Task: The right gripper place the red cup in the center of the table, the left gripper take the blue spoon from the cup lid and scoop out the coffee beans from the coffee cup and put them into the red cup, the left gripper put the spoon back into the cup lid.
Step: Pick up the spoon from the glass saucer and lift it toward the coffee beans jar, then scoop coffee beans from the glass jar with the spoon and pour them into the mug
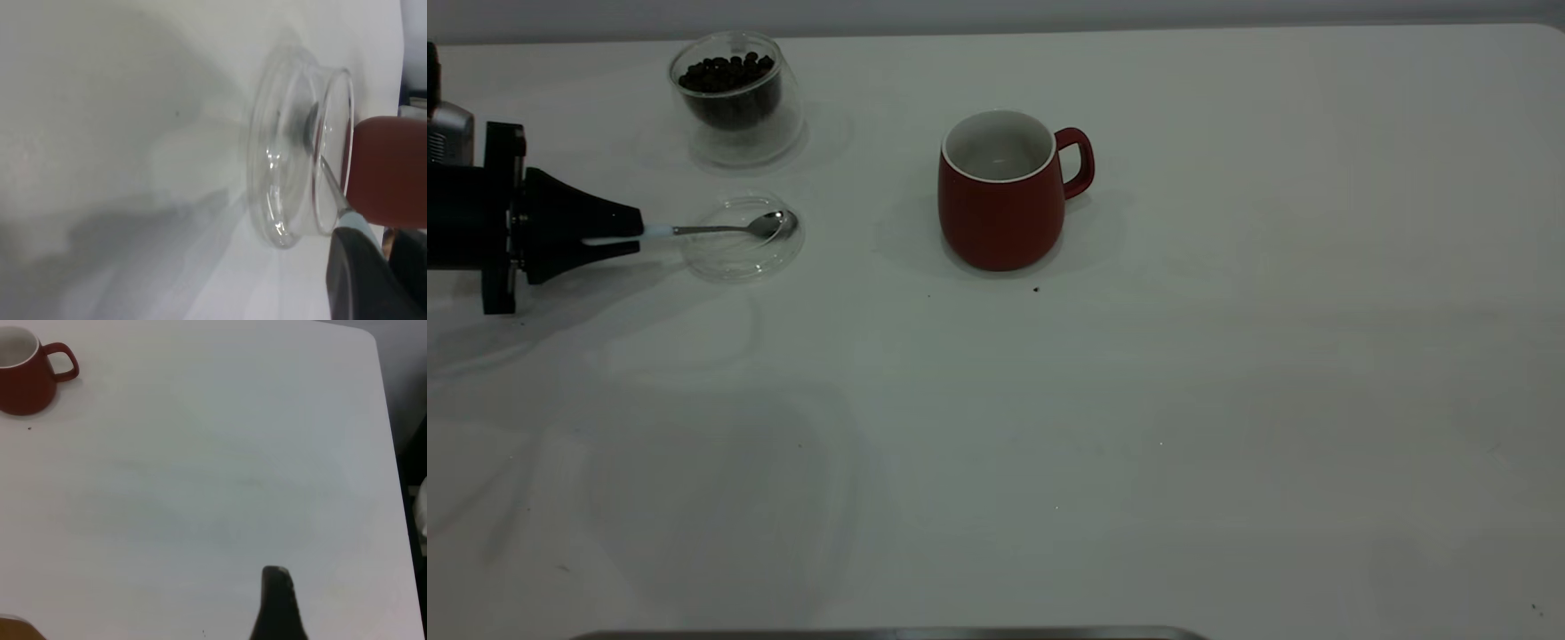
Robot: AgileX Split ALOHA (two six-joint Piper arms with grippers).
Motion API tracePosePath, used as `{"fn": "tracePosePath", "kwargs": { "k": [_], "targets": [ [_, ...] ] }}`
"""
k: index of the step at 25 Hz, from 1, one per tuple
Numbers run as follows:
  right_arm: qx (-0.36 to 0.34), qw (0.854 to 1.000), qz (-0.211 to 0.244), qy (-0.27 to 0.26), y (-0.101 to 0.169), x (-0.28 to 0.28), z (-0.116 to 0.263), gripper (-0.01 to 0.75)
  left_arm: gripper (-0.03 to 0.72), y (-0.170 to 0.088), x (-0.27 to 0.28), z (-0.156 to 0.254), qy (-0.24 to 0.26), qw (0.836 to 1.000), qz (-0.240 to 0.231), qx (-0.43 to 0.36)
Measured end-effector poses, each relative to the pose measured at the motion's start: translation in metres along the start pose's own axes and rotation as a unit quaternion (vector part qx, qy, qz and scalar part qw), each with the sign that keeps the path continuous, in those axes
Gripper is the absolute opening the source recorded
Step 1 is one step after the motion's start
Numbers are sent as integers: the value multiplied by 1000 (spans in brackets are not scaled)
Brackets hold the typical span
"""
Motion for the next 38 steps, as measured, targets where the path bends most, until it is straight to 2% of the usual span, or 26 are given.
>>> {"fn": "tracePosePath", "kwargs": {
  "k": [6, 11, 18, 20, 23, 28, 31, 34, 38],
  "targets": [
    [0, 1000, 0, 0, 0, 0, 0, 588, 121, -2, 9, -3, -2, 1000, 4, 18],
    [0, 1000, 0, 0, 0, 0, 0, 588, 120, -18, 18, 2, 18, 1000, 15, 0],
    [0, 1000, 0, 0, 0, 0, 0, 588, 120, -31, 28, 6, 37, 999, 2, -14],
    [0, 1000, 0, 0, 0, 0, 0, 588, 120, -42, 32, 3, 38, 999, 8, -36],
    [0, 1000, 0, 0, 0, 0, 0, 588, 120, -72, 43, -8, 31, 995, 26, -93],
    [0, 1000, 0, 0, 0, 0, 0, 588, 120, -124, 66, -31, -9, 981, 27, -191],
    [0, 1000, 0, 0, 0, 0, 0, 588, 120, -142, 76, -44, -43, 971, 6, -235],
    [0, 1000, 0, 0, 0, 0, 0, 588, 120, -148, 76, -47, -58, 959, -16, -278],
    [0, 1000, 0, 0, 0, 0, 0, 588, 120, -143, 63, -53, -65, 936, -58, -341]
  ]
}}
Point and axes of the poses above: a point on each arm's last joint axis where the gripper is mounted, x pointing back along that axis away from the gripper, y along the wrist's bending axis when the last joint is at zero, z = x × y, the point moved 9 cm from there along -x, pointing out along that axis toward the gripper, and after that the axes turned 15 degrees about x, right-handed, at the moved point
